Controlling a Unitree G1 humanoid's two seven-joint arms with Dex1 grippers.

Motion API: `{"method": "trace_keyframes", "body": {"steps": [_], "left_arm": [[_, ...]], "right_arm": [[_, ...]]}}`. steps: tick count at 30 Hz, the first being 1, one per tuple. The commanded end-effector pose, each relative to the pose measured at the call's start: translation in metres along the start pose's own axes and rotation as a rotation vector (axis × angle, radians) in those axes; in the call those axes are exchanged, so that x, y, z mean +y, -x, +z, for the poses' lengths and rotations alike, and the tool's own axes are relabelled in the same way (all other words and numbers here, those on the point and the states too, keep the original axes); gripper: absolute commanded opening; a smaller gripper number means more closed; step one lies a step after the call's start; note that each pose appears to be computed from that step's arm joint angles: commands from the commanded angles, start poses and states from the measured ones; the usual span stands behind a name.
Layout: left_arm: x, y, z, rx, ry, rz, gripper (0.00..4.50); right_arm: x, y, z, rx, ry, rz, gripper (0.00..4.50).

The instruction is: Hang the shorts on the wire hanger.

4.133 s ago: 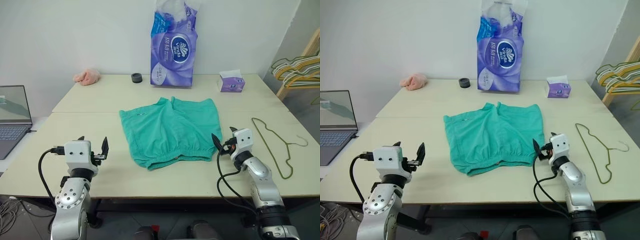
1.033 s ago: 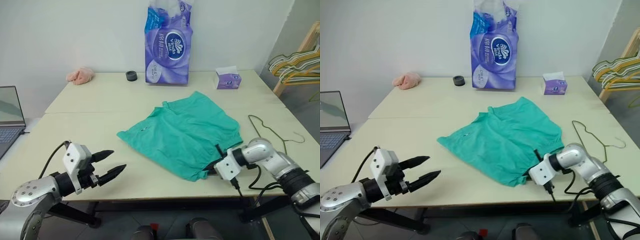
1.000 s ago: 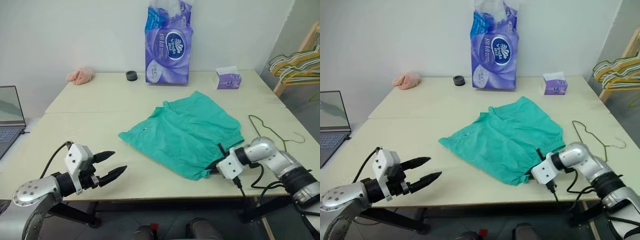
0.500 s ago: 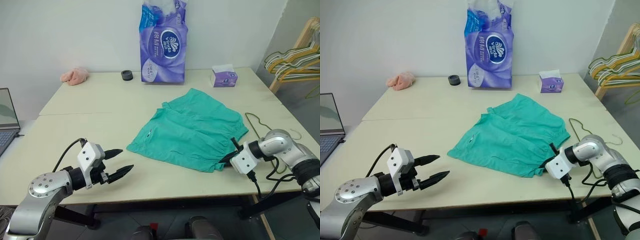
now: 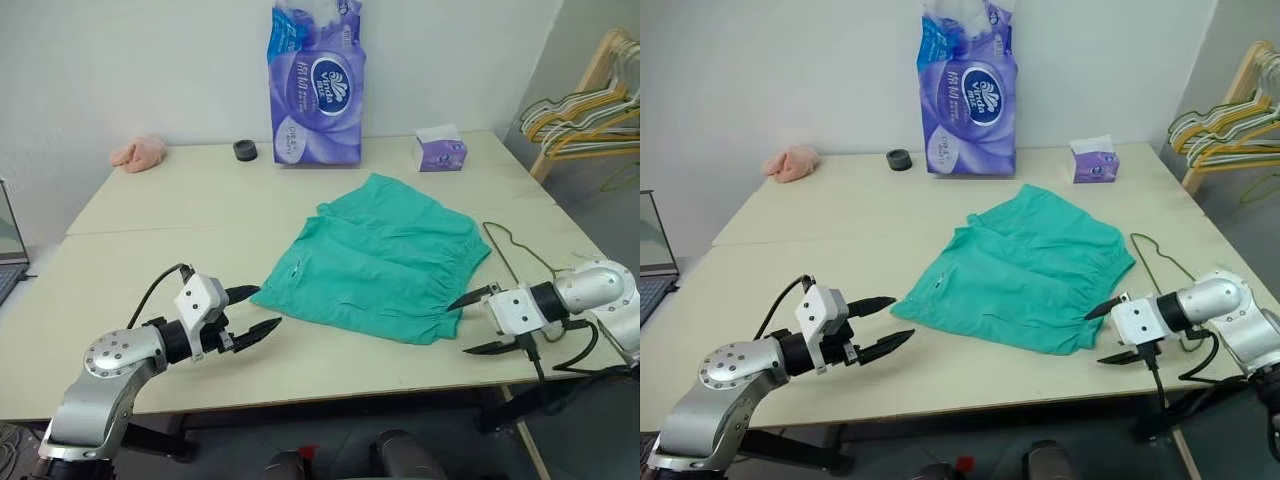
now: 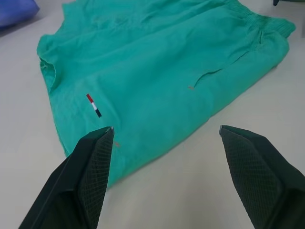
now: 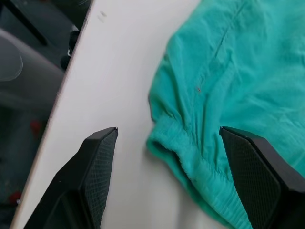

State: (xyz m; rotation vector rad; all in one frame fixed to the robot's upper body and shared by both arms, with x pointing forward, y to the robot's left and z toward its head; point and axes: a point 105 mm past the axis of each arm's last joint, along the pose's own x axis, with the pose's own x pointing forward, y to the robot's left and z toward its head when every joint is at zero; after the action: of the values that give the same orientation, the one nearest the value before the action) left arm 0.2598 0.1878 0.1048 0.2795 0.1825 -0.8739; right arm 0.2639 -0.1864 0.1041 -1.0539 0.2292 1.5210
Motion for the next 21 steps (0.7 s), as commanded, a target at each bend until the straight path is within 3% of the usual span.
{"method": "trace_keyframes", "body": {"steps": [1,4,13,17,21], "left_arm": [[-0.001,-0.003,0.007,-0.027,-0.029,-0.008,3.74],[-0.003,-0.005,0.006,-0.030,-0.028,-0.016,3.74],[-0.003,-0.007,0.005,-0.032,-0.036,-0.021,3.74],[-0.004,-0.007,0.003,-0.028,-0.039,-0.020,3.74],[-0.003,-0.007,0.002,-0.027,-0.039,-0.017,3.74]], "right_arm": [[-0.005,-0.013,0.011,0.004,0.096,-0.099,3.70],[0.000,-0.031,-0.001,0.072,0.159,-0.161,3.70],[-0.005,-0.055,-0.014,0.126,0.065,-0.272,3.70],[-0.011,-0.056,-0.010,0.096,-0.020,-0.304,2.83],[-0.017,-0.056,0.000,0.063,-0.034,-0.318,1.44]]}}
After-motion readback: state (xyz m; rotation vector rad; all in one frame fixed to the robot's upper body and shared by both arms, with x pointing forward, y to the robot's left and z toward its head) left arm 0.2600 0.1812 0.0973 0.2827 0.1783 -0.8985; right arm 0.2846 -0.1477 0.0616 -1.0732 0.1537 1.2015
